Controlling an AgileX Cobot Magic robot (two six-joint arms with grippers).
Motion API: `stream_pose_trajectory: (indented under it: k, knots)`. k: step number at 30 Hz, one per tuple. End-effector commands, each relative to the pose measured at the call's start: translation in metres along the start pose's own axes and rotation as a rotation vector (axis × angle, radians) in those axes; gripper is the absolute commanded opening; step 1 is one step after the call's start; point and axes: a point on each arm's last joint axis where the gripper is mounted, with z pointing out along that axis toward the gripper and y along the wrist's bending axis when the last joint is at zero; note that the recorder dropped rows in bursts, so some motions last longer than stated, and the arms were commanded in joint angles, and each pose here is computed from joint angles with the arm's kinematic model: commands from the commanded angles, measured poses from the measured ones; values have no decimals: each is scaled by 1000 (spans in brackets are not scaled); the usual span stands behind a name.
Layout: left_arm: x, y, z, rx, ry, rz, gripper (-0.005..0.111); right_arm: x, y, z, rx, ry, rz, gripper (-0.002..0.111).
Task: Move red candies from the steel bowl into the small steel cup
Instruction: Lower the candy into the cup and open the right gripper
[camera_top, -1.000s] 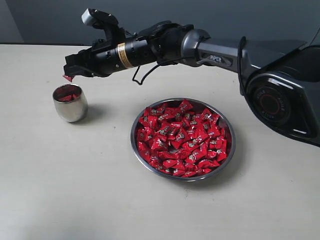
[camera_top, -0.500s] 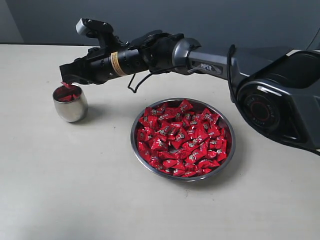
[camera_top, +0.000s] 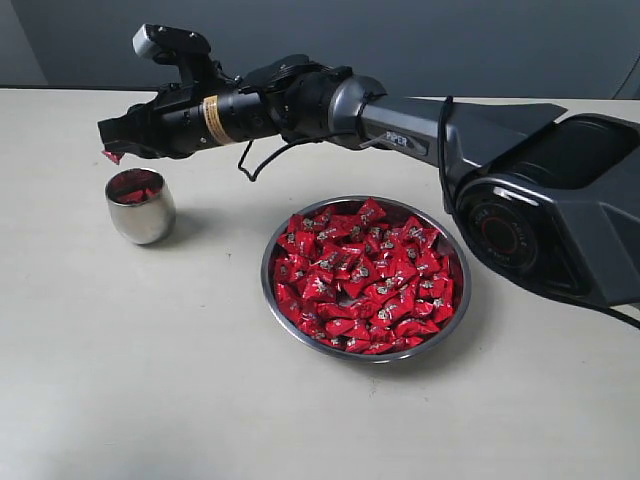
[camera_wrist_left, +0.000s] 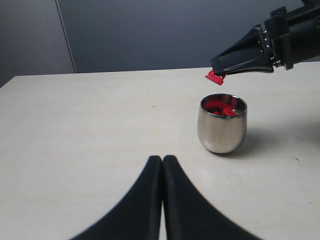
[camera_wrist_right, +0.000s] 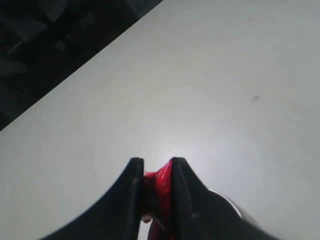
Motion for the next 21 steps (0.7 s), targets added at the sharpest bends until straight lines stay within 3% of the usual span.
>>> stream_pose_trajectory:
  k: [1,21]
  knots:
    - [1,0,0,-1,0,0,0,1,-2,1,7,0,21,-1]
    - [1,0,0,-1,0,0,0,3,-3,2,6,5,24,-1]
